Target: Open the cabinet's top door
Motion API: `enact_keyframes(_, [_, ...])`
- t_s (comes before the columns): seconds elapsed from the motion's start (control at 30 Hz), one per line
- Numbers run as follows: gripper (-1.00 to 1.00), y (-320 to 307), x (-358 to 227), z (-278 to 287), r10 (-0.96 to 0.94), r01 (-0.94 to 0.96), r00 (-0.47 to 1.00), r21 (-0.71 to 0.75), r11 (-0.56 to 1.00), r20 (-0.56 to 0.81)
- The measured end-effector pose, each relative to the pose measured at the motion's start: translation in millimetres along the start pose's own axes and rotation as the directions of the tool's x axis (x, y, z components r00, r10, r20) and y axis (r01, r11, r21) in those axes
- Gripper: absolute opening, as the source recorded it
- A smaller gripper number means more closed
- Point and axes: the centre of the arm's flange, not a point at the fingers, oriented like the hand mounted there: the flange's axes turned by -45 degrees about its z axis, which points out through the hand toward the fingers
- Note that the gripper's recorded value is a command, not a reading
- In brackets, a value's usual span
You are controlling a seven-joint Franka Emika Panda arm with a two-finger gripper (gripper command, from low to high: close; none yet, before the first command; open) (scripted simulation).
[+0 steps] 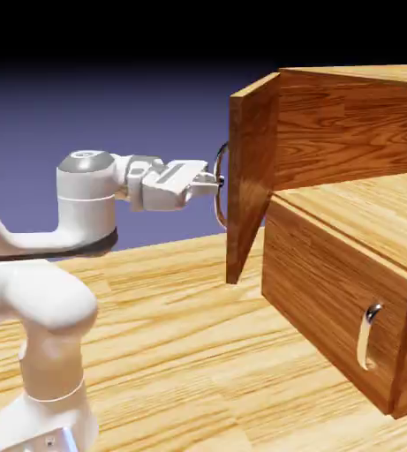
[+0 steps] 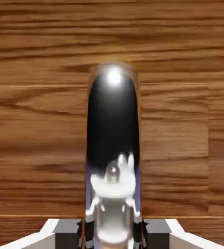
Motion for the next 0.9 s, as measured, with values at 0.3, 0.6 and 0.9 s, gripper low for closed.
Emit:
enact_keyframes(0.3, [-1.0,-21,0,-56,0.0,0.0,1.0,-0.121,0.993,0.0])
enact_keyframes(0.6, [-1.0,-59,0,-124,0.0,0.0,1.0,-0.274,0.962,0.0])
enact_keyframes(0.9, [-1.0,-117,0,-198,0.0,0.0,1.0,-0.451,0.893,0.0])
